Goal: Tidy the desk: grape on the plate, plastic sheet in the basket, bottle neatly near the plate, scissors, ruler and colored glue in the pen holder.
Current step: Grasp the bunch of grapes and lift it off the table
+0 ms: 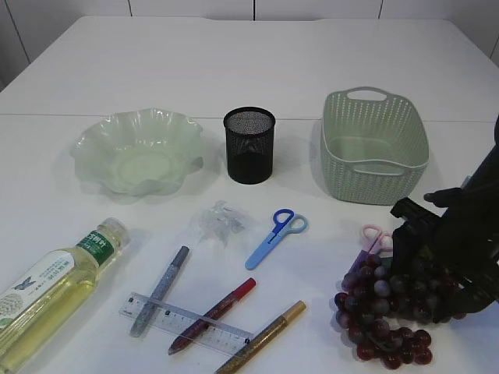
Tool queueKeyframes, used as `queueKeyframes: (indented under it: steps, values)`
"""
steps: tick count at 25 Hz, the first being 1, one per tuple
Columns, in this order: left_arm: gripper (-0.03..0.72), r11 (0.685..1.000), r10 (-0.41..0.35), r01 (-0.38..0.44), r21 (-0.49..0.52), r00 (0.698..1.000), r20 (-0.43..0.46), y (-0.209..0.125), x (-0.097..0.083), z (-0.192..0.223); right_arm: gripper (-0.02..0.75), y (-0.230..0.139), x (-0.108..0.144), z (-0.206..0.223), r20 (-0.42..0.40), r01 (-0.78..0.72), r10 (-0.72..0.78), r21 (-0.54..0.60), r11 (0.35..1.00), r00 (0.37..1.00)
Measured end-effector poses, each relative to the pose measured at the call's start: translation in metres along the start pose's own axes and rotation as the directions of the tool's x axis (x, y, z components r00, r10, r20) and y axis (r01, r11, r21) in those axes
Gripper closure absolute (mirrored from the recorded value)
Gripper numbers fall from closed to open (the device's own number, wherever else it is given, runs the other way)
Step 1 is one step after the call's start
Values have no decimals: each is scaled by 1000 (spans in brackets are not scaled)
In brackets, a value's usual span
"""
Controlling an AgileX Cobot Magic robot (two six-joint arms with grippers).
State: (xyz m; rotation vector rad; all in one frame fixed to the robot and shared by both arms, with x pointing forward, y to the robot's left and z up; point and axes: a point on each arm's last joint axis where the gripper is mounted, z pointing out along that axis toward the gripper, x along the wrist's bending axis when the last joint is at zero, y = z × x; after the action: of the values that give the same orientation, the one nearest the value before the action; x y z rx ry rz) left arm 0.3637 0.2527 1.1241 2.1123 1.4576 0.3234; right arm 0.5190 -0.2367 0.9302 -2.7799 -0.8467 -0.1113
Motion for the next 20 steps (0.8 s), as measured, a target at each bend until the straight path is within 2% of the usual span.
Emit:
queueKeyframes:
  steps: [16, 18, 20]
  values:
    - [249, 1000, -3, 3, -1, 1000, 6, 0, -1, 0, 164, 9, 5, 19, 4, 9, -9, -21, 1000, 1000]
    - [249, 1000, -4, 4, -1, 1000, 8, 0, -1, 0, 182, 10, 4, 20, 7, 8, -8, -20, 1000, 1000]
    - [249, 1000, -4, 4, 0, 1000, 8, 0, -1, 0, 237, 10, 5, 20, 6, 11, -10, -21, 1000, 1000]
